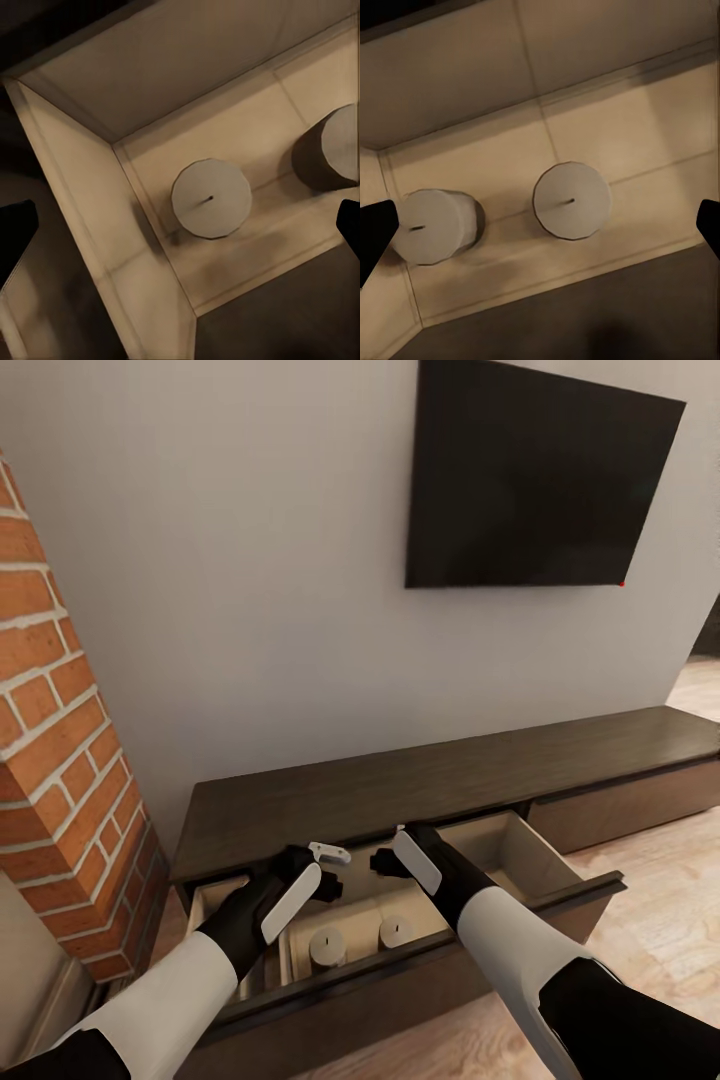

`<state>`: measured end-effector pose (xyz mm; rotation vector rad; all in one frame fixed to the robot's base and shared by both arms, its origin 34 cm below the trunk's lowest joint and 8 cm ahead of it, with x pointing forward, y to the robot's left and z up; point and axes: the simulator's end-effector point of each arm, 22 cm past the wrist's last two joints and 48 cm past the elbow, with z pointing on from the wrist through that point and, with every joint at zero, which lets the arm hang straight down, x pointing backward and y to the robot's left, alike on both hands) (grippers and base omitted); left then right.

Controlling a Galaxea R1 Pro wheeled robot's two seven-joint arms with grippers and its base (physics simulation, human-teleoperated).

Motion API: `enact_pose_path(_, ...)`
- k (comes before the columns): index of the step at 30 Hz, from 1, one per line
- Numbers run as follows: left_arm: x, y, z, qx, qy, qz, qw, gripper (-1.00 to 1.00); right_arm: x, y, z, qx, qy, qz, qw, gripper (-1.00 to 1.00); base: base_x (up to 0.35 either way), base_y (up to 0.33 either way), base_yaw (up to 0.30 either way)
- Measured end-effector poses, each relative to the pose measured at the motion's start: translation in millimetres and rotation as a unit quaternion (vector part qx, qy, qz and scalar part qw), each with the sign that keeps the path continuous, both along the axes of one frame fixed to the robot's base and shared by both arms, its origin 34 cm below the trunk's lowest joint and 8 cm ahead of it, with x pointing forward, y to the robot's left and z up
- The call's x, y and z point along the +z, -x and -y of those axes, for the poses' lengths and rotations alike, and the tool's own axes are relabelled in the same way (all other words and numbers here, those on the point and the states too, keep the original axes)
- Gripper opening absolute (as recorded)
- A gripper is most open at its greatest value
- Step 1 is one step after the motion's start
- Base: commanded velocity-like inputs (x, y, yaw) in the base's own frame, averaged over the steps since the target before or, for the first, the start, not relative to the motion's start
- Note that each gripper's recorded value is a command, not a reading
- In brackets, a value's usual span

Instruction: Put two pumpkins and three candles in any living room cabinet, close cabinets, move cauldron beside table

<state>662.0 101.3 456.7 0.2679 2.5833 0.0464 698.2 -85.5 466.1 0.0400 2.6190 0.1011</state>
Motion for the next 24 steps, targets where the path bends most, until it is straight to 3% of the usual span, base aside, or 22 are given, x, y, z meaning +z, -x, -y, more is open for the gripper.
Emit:
enact_pose_path(8, 18.2, -0.6, -2.3, 0.002, -0.001, 0.014, 0.9999, 1.0, 20.7, -0.9, 0.1, 0.0, 0.0, 0.016, 0.9999, 1.0, -0.028, 0.0, 0.0)
enact_pose_path(14, 30.8, -3.1, -3.6, 0.002, -0.001, 0.013, 0.9999, 1.0, 34.2, -4.5, 0.1, 0.0, 0.0, 0.017, 0.9999, 1.0, -0.171, 0.0, 0.0)
enact_pose_path(24, 54.8, -8.7, -2.2, -0.001, 0.001, 0.013, 0.9999, 1.0, 58.3, -13.9, 0.7, -0.007, -0.003, 0.026, 0.9996, 1.0, -0.03, 0.0, 0.0)
